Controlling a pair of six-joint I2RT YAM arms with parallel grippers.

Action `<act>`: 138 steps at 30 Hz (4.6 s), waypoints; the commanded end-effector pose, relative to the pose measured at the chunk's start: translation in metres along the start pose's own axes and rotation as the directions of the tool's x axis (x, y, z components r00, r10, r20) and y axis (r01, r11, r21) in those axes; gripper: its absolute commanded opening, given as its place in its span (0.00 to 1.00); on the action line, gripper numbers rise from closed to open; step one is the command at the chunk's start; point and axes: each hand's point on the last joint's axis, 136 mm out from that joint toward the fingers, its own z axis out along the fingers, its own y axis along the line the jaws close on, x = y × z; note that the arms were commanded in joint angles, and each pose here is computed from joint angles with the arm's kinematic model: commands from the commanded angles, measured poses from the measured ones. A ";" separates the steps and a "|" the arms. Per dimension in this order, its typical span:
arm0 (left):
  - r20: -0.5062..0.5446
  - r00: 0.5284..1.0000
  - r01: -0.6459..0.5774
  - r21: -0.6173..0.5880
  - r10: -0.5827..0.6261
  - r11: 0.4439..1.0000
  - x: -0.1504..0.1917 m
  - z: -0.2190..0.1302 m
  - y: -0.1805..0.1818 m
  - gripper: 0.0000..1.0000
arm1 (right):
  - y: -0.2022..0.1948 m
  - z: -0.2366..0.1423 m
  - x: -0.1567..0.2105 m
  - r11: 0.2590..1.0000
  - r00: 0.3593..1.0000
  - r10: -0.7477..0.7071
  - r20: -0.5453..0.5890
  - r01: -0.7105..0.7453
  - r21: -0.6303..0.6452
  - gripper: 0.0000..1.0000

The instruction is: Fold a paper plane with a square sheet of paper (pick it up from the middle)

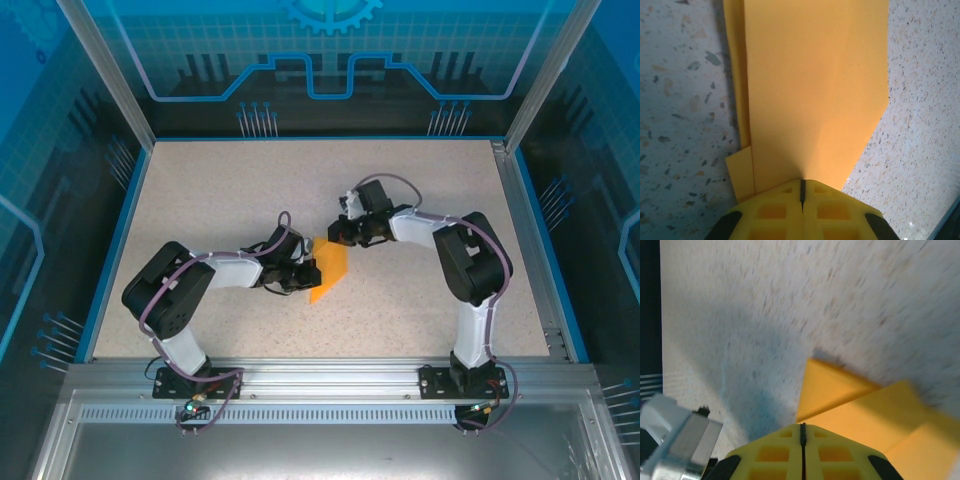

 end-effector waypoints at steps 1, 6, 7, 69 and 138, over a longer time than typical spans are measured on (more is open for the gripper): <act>-0.183 0.976 0.070 -0.233 -0.115 0.970 0.060 0.002 0.066 0.00 | 0.000 0.011 0.020 0.999 0.999 0.029 -0.035 -0.030 -0.027 0.07; -0.184 0.976 0.069 -0.232 -0.113 0.970 0.061 0.001 0.066 0.00 | -0.032 0.021 0.029 0.997 0.996 0.065 -0.054 -0.062 0.054 0.06; -0.186 0.976 0.068 -0.233 -0.113 0.970 0.062 0.001 0.066 0.00 | -0.039 0.020 0.027 0.995 0.996 0.069 -0.049 -0.066 0.075 0.06; 0.000 0.992 0.127 0.211 -0.130 0.969 -0.026 -0.054 -0.067 0.18 | -0.070 0.025 0.062 0.972 0.984 0.159 -0.086 -0.141 0.186 0.05; -0.089 0.995 -0.059 -0.247 0.038 0.967 -0.038 -0.001 0.021 0.27 | -0.018 0.002 0.037 0.992 0.996 0.070 -0.047 -0.064 0.113 0.15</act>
